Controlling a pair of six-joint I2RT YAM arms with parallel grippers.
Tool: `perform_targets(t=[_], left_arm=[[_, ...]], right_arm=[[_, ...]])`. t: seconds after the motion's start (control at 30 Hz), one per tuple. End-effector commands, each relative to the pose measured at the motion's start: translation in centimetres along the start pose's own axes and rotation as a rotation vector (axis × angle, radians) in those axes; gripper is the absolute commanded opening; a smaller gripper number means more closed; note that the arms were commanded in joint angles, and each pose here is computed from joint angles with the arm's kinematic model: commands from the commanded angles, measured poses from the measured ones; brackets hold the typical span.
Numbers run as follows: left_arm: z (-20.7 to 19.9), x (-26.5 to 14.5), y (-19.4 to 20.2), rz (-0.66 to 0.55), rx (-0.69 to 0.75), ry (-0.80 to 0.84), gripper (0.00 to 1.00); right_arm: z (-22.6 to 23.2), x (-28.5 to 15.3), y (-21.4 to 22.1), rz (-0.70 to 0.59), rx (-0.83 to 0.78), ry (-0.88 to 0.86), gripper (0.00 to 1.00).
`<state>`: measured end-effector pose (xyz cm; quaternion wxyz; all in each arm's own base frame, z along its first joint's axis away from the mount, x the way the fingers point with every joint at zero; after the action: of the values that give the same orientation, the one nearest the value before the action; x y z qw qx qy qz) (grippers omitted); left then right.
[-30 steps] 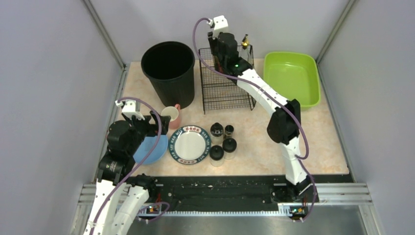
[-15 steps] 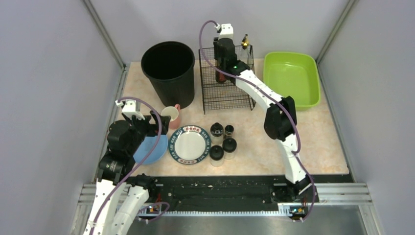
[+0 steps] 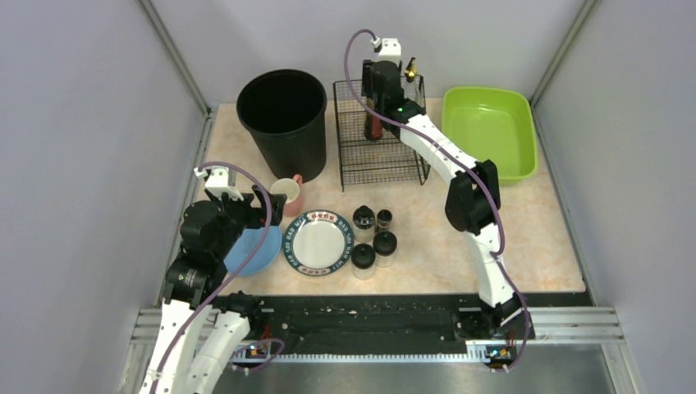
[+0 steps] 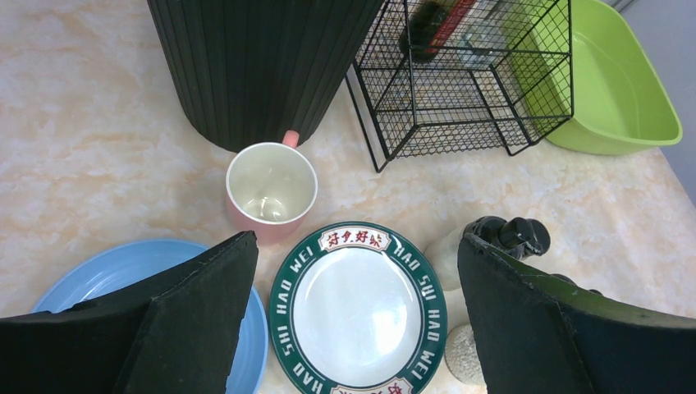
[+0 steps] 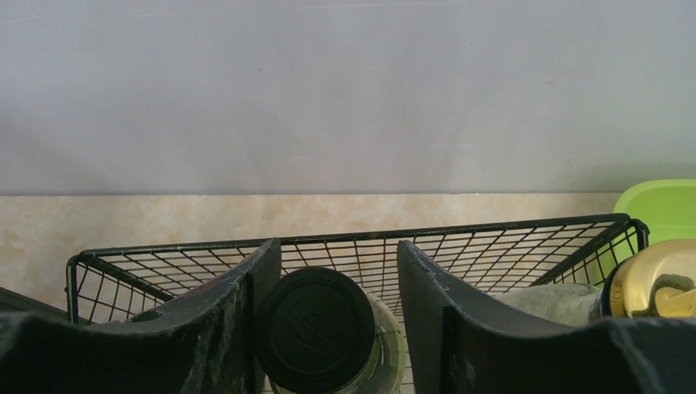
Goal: Clear the kitchen counter
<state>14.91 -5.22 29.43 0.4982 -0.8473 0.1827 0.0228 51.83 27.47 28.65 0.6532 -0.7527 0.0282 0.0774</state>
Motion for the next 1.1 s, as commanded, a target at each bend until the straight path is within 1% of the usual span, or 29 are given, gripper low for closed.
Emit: perform_targets(t=[0.0, 0.2, 0.33, 0.5, 0.57, 0.6, 0.67, 0.7, 0.73, 0.83, 0.97, 1.03, 1.07], left_arm=[[-0.2, 0.1, -0.4, -0.025, 0.013, 0.016, 0.96], [-0.3, 0.0, -0.4, -0.028, 0.013, 0.02, 0.96], [-0.3, 0.1, -0.4, -0.026, 0.011, 0.021, 0.96], [-0.2, 0.1, -0.4, -0.024, 0.011, 0.016, 0.96], [-0.2, 0.1, -0.4, -0.027, 0.01, 0.014, 0.96], [-0.2, 0.0, -0.4, -0.03, 0.01, 0.014, 0.96], [-0.2, 0.0, -0.4, -0.032, 0.01, 0.01, 0.96], [-0.1, 0.1, -0.4, -0.033, 0.01, 0.007, 0.96], [-0.1, 0.1, -0.4, -0.034, 0.01, 0.004, 0.96], [-0.1, 0.1, -0.4, -0.032, 0.012, 0.001, 0.96], [-0.1, -0.1, -0.6, -0.043, 0.014, -0.002, 0.96], [-0.1, -0.1, -0.6, -0.047, 0.016, -0.004, 0.96], [-0.1, -0.1, -0.6, -0.046, 0.015, -0.004, 0.96]], right_arm=[[-1.0, -1.9, -5.2, -0.132, 0.043, -0.005, 0.56], [-0.9, -5.8, -8.3, -0.223, -0.02, 0.0, 0.64], [-1.4, -10.0, -10.5, -0.292, -0.054, -0.008, 0.66], [-2.2, -14.9, -10.9, -0.309, -0.042, -0.107, 0.7], [-2.7, -16.8, -10.5, -0.296, -0.016, -0.151, 0.73], [-3.1, -17.6, -10.1, -0.288, 0.003, -0.165, 0.79], [-3.7, -19.2, -8.5, -0.259, -0.008, -0.193, 0.92], [-4.1, -19.9, -8.0, -0.249, -0.02, -0.204, 0.97], [-4.4, -20.6, -7.1, -0.232, -0.038, -0.213, 0.99], [-5.5, -22.9, -4.6, -0.191, -0.075, -0.248, 0.99], [-7.3, -26.2, -1.8, -0.099, -0.089, -0.29, 0.99], [-8.2, -27.4, 0.1, -0.051, -0.098, -0.286, 0.99], [-8.9, -28.5, 0.7, -0.049, -0.099, -0.285, 0.99]])
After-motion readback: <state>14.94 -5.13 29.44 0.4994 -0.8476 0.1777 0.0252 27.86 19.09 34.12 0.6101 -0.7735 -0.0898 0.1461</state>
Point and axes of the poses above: each gripper's point midway between its finger pads, its own x axis out along the fingers, its own z axis along the line the jaws close on, y = z × x, the point moved 9 cm from there along -x, back along the fingers, and after that the axes turned 12 degrees about -x, right-handed, at the moved point
